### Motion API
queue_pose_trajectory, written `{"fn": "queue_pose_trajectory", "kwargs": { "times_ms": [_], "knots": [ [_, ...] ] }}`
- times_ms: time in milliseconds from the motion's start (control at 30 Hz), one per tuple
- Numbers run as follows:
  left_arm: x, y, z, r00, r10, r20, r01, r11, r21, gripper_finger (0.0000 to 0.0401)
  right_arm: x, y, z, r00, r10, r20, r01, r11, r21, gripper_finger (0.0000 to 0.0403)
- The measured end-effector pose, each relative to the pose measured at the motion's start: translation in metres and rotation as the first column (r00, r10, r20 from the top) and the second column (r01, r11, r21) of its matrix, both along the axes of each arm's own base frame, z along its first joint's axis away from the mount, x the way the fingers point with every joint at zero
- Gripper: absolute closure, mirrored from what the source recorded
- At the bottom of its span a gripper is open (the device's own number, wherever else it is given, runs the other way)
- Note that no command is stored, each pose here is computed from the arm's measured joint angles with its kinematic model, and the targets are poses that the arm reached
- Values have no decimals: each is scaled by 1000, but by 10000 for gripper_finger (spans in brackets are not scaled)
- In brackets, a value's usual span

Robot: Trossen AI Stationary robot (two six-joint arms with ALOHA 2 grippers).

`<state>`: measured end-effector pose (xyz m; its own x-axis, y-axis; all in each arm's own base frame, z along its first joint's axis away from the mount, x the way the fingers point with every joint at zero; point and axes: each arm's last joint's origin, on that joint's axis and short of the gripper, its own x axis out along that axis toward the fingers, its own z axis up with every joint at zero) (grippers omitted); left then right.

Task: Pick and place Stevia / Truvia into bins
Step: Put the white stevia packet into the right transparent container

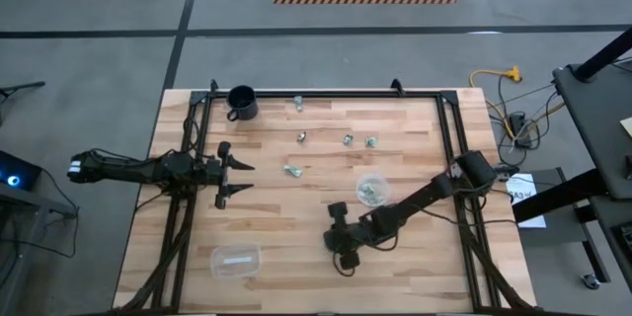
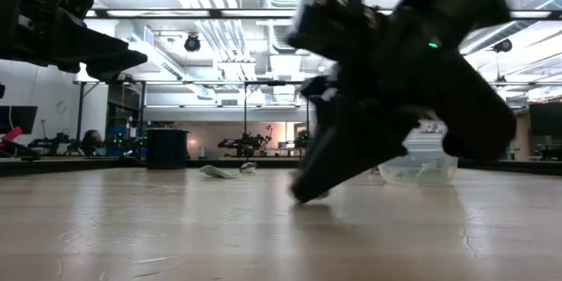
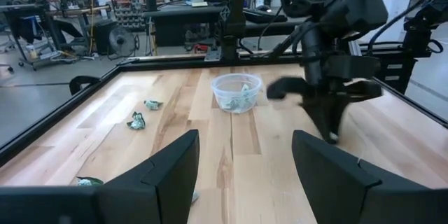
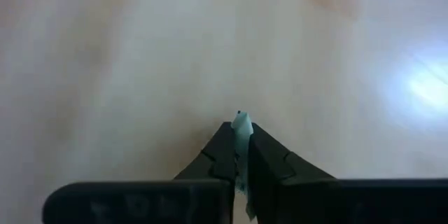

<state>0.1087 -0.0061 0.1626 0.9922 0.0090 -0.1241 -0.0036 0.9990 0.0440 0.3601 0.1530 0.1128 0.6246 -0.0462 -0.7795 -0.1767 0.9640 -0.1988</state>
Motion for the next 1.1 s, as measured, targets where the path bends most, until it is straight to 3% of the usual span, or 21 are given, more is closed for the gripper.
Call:
{"fn": "queue_pose_trajectory", "kwargs": {
  "times_ms": [67, 233, 367, 567, 733, 933, 1100],
  "knots": [
    [0, 0, 0, 1000, 0, -1, 0, 1000, 0, 189, -10, -1, 4, 999, -33, 6, 34, 997, -75, 394],
    [0, 0, 0, 1000, 0, -1, 0, 1000, 0, 189, -29, -8, 20, 978, -138, 153, 150, 986, -72, 394],
    [0, 0, 0, 1000, 0, 0, 0, 1000, 0, 189, -56, -11, 17, 957, -217, 192, 253, 949, -190, 394],
    [0, 0, 0, 1000, 0, 0, 0, 1000, 0, 189, -95, -12, 28, 878, -307, 368, 389, 905, -174, 394],
    [0, 0, 0, 1000, -1, 1, 1, 1000, 0, 189, -120, -22, 38, 806, -339, 485, 390, 921, -5, 393],
    [0, 0, 0, 1000, -1, -3, 1, 1000, 0, 189, -150, -40, 30, 739, -290, 608, 220, 957, 189, 393],
    [0, 0, 0, 1000, -1, -2, 1, 1000, 0, 189, -175, -62, 21, 653, -322, 686, 123, 938, 323, 393]
  ]
}}
